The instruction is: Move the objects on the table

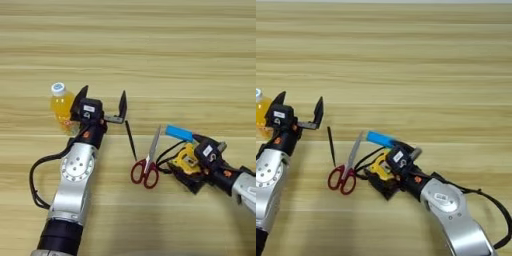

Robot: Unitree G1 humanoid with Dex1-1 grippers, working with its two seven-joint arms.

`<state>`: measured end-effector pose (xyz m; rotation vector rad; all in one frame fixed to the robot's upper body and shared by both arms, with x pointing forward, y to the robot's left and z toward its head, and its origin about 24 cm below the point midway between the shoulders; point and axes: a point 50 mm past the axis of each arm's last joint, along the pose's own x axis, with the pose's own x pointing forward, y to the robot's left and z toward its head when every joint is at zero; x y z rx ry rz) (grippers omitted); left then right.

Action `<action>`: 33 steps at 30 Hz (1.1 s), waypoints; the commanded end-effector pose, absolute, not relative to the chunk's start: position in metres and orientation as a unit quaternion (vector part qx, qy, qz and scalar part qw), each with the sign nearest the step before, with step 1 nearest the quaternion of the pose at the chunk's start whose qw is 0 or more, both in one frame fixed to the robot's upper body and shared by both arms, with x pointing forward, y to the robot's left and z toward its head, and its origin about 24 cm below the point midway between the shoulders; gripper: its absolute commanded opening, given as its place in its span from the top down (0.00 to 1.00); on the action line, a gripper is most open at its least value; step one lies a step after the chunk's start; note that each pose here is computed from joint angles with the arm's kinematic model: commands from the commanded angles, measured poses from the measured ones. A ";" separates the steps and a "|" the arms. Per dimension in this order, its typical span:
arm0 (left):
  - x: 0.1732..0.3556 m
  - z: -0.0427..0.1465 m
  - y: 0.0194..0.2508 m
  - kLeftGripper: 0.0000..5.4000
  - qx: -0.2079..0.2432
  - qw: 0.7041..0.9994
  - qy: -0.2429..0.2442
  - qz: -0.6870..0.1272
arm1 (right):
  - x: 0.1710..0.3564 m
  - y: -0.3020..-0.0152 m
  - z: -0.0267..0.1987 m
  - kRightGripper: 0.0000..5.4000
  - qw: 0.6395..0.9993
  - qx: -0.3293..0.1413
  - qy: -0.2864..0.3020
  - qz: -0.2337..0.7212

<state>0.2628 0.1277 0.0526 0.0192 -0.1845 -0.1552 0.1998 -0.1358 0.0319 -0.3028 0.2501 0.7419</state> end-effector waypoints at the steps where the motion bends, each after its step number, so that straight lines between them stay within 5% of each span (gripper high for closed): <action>1: 0.267 0.050 0.127 0.01 0.015 0.994 -0.078 -0.080 | 0.199 -0.140 0.023 0.00 0.908 -0.157 0.154 0.357; 16: 0.266 0.044 0.124 0.01 0.016 0.995 -0.058 -0.085 | 0.204 -0.145 0.011 0.00 0.909 -0.167 0.182 0.335; 21: 0.266 0.045 0.122 0.00 0.019 0.994 -0.059 -0.087 | 0.206 -0.146 0.013 0.16 0.915 -0.163 0.175 0.324; 33: 0.266 0.045 0.123 0.00 0.020 0.994 -0.060 -0.084 | 0.204 -0.146 0.028 0.17 0.920 -0.155 0.148 0.328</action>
